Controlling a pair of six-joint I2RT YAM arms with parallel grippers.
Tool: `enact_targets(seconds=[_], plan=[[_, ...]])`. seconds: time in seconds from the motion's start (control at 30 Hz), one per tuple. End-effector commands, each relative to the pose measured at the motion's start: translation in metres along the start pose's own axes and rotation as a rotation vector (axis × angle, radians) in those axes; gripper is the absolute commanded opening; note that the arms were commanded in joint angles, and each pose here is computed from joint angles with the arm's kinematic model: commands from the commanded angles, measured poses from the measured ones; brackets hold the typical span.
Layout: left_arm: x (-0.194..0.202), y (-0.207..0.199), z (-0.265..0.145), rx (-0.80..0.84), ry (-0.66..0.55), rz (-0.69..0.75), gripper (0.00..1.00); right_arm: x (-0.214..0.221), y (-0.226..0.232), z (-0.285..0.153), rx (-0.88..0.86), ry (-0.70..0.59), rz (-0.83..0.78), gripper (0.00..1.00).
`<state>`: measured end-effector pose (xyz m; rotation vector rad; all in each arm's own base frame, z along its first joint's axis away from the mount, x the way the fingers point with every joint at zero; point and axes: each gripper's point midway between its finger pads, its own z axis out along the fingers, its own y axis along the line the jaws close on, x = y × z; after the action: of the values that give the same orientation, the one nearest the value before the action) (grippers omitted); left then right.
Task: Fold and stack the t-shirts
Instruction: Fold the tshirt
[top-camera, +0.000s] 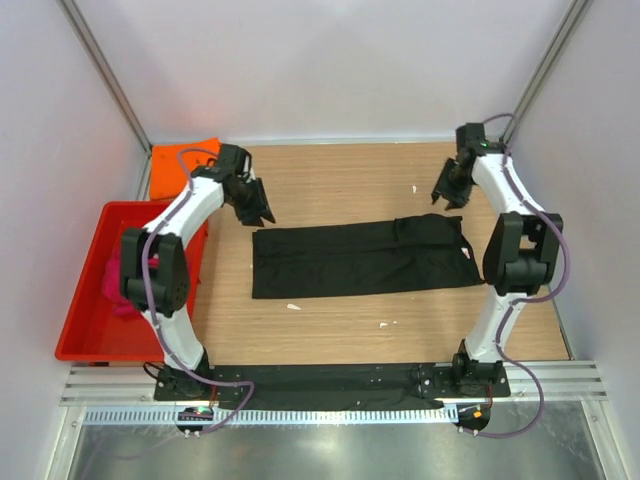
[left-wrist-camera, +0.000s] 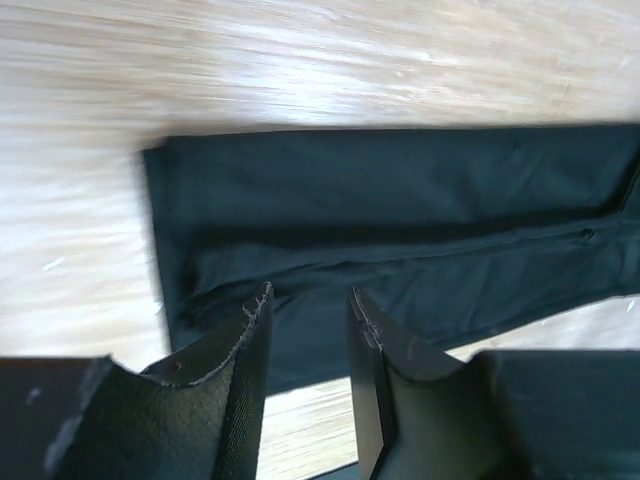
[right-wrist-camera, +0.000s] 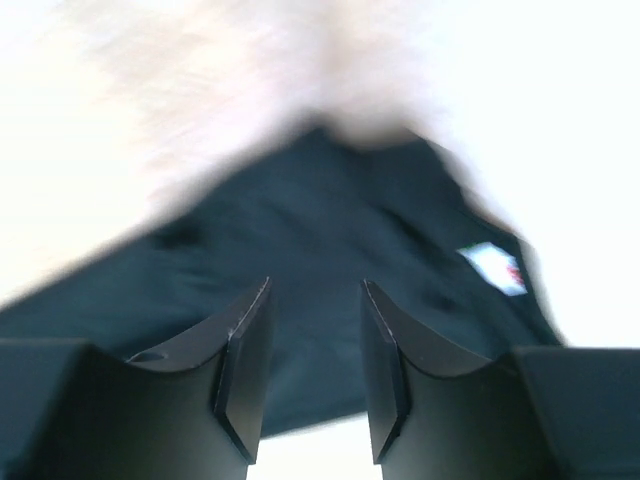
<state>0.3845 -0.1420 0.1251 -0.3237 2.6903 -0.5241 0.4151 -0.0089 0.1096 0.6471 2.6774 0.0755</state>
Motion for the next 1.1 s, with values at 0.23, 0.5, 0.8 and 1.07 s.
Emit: enact_targets(seconds=[0.23, 0.5, 0.8, 1.07], plan=[[0.029, -0.046, 0.055, 0.133, 0.175, 0.087, 0.36, 0.027, 0.115, 0.035, -0.067, 0.057, -0.177, 0.50], [0.039, -0.040, 0.052, 0.126, 0.202, 0.091, 0.35, 0.041, 0.108, 0.045, 0.038, 0.054, -0.249, 0.49], [0.050, -0.029, 0.066, 0.088, 0.247, 0.081, 0.31, 0.052, 0.101, 0.053, 0.097, 0.062, -0.314, 0.50], [0.050, -0.028, 0.067, 0.081, 0.247, 0.085, 0.31, 0.050, 0.099, 0.062, 0.125, 0.065, -0.315, 0.44]])
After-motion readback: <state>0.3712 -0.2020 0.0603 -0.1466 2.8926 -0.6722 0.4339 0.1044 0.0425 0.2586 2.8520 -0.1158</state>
